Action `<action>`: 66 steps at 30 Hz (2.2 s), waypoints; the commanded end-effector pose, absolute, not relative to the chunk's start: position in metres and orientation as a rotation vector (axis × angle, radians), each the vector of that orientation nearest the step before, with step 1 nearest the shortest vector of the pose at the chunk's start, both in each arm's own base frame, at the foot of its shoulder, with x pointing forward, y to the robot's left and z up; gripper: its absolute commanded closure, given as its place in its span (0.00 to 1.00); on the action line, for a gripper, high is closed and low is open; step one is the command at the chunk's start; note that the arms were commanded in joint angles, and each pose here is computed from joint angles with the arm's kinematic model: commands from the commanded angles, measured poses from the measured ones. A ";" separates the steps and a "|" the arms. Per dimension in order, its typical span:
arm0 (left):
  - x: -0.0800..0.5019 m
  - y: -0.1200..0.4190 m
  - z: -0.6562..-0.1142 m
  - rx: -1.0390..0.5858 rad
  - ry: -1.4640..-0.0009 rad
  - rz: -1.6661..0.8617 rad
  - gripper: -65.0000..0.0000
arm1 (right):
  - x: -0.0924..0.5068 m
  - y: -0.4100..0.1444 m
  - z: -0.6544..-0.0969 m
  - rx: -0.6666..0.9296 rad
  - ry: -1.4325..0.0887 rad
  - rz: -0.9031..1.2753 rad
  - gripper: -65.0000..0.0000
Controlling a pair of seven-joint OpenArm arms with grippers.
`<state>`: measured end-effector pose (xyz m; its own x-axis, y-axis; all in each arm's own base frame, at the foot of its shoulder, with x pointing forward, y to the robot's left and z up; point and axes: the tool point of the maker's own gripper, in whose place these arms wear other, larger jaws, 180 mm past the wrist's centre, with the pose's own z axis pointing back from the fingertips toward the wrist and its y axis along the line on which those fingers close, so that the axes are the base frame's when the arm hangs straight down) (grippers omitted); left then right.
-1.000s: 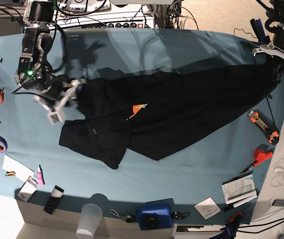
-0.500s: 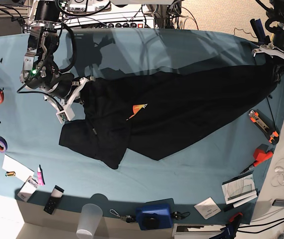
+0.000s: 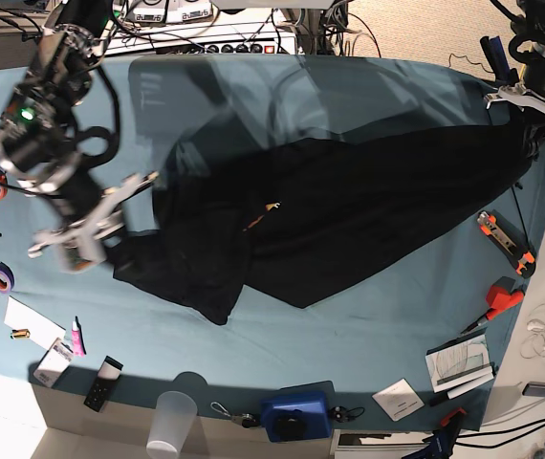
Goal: Layout the t-shirt on the table in an organized manner, then fold the t-shirt properly
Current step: 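Release the fabric with the right gripper and raise it, then lower the right gripper onto the shirt's bunched section and grasp it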
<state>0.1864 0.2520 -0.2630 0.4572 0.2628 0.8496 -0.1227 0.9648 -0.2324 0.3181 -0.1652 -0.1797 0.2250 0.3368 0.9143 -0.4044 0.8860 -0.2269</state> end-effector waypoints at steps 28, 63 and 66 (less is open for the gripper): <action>0.170 0.239 -0.259 -0.221 -1.056 0.230 1.00 | 0.270 -0.164 -0.258 -0.004 -0.924 0.633 0.69; 0.172 0.240 -0.257 -0.219 -1.074 0.232 1.00 | 0.315 -0.139 -0.322 -0.473 -0.795 0.917 0.96; 0.172 0.240 -0.257 -0.219 -1.074 0.232 1.00 | 0.320 -0.148 -0.315 -0.528 -0.806 0.909 1.00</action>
